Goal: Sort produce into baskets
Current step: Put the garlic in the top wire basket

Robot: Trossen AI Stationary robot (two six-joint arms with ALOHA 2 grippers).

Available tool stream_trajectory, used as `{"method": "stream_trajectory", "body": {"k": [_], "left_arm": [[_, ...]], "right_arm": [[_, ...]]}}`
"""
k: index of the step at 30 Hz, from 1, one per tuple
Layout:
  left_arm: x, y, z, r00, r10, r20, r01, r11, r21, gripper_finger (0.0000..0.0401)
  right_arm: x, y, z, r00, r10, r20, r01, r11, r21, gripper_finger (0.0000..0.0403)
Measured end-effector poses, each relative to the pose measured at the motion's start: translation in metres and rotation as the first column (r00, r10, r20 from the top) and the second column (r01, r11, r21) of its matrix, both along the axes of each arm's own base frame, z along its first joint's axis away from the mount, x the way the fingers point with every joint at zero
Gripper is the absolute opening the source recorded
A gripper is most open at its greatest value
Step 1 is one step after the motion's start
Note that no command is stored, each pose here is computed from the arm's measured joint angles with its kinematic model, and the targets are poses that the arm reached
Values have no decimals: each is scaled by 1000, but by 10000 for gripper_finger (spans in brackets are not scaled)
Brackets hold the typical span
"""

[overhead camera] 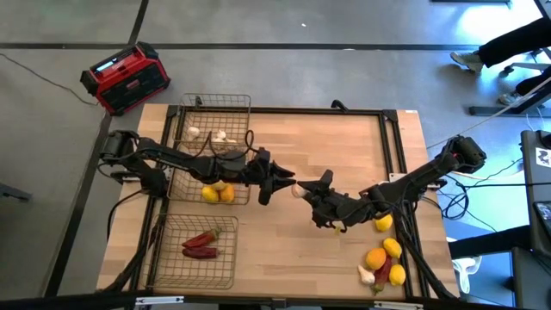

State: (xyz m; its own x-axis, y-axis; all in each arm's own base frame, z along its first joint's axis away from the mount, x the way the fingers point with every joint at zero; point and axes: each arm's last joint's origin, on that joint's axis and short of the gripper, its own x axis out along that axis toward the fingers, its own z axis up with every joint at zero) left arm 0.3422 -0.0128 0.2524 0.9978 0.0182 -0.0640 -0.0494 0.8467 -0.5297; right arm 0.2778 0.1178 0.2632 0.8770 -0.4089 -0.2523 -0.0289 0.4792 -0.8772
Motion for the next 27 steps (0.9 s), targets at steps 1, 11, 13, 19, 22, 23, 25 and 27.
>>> {"method": "stream_trajectory", "body": {"k": [1,11,13,19,22,23,25,27], "left_arm": [[0,0,-1,1000,0,-5,0,1000,3,143],[0,-1,0,1000,-7,1,7,998,56,17],[0,-1,0,1000,-7,0,7,998,57,12],[0,-2,0,1000,-8,2,7,999,50,23],[0,-2,1,1000,-8,4,8,998,57,16],[-1,-2,1,1000,-9,5,8,998,63,14],[-3,-1,5,1000,-6,6,5,997,79,13],[-6,-1,11,1000,-6,17,5,995,101,16]], "right_arm": [[0,-1,0,1000,-2,0,2,1000,1,143],[2,-2,-1,999,32,-9,-32,999,18,143],[2,-2,-1,1000,31,-5,-31,999,30,145],[2,-1,1,998,8,61,-17,989,145,191],[3,-1,2,996,-11,89,-7,979,202,230],[2,0,2,995,-21,97,0,976,218,243],[-1,3,2,991,-60,116,31,970,240,265],[-6,6,3,984,-124,129,93,970,224,283]]}}
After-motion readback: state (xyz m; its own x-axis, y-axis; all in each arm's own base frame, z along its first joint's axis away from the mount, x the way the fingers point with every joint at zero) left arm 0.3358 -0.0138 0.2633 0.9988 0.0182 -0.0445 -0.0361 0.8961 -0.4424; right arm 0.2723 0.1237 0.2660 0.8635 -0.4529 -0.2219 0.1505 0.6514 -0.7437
